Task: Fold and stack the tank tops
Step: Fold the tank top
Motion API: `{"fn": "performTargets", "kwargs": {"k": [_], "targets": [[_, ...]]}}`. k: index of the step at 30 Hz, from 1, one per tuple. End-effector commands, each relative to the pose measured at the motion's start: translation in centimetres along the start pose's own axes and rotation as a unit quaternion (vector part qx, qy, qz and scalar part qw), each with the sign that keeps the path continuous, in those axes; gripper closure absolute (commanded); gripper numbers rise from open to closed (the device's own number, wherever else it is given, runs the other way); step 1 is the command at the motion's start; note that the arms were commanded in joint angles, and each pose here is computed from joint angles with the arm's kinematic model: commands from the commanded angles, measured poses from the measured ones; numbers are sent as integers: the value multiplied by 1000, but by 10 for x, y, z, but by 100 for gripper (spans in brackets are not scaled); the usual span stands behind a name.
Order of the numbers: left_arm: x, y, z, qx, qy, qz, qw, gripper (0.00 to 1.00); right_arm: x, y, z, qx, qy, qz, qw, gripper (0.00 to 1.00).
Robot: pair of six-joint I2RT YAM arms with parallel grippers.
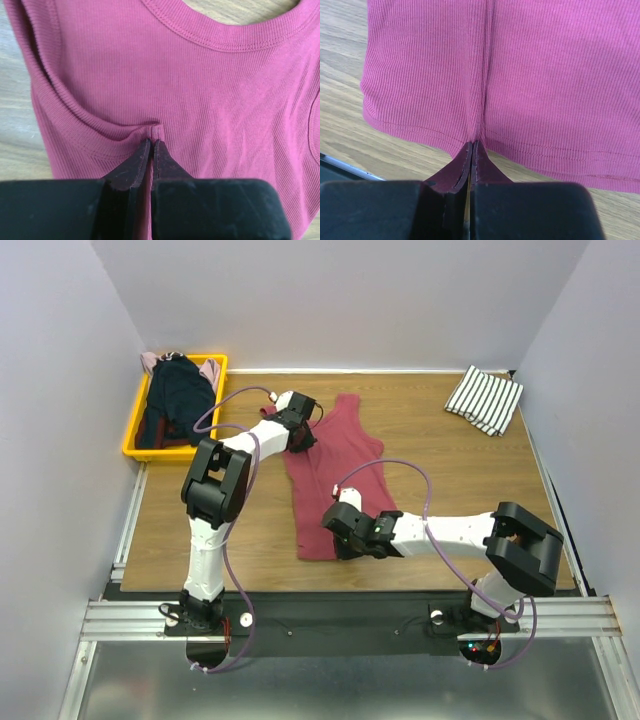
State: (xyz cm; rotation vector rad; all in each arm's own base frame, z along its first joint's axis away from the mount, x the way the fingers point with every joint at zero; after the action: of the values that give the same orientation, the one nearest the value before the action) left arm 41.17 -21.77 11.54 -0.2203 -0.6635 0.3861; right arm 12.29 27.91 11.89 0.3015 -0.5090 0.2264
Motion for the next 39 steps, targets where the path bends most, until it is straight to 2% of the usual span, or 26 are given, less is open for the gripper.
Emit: {"fn": "performTargets", "kwargs": {"k": [1, 3, 6, 7, 9, 10, 12, 15, 17, 20, 21, 28, 39], "targets": [[11, -10, 1, -7, -24, -7, 1000, 100, 4, 4, 5, 17, -16, -13, 1000, 100], [10, -8, 2, -6, -24, -8, 1000, 96, 5, 4, 7, 18, -20, -13, 1000, 99], [17, -11, 13, -21, -39, -9, 999, 82, 8, 5, 11, 24, -27, -10, 999, 94], [20, -13, 16, -31, -42, -15, 999, 73, 12, 6, 17, 30, -36, -10, 999, 84], [31, -19, 29, -52, -56, -20, 997, 64, 19, 7, 27, 41, -53, -10, 998, 70], [35, -22, 33, -60, -60, -21, 996, 62, 21, 8, 31, 43, -60, -7, 997, 57], [46, -27, 45, -79, -68, -24, 994, 59, 28, 10, 39, 45, -74, -8, 996, 51], [64, -25, 62, -102, -81, -12, 991, 57, 41, 15, 51, 42, -88, 4, 995, 51], [78, -16, 70, -106, -91, 3, 990, 57, 51, 27, 57, 55, -95, 17, 994, 56], [93, 5, 68, -84, -99, 33, 991, 59, 57, 45, 53, 67, -92, 45, 993, 61], [95, 10, 67, -79, -99, 38, 991, 59, 53, 51, 39, 59, -75, 57, 994, 63], [97, 42, 36, -39, -81, 55, 994, 61, 54, 82, -1, 58, -40, 94, 993, 67], [82, 53, -20, -11, -36, 43, 998, 65, 33, 81, -37, 23, -5, 121, 992, 66]]}}
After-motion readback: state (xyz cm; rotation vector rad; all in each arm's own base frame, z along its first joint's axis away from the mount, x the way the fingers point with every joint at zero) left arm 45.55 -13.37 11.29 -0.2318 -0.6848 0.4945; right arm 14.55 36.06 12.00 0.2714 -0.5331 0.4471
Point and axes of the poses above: each gripper's point midway between its finger pads, its own z axis back along the fingers, its own y axis along the line the jaws close on, x = y × z, the point moved 10 cm from there along z, back along the fingers, and after that the axes turned 1 degree about z, right-handed, at the moved point
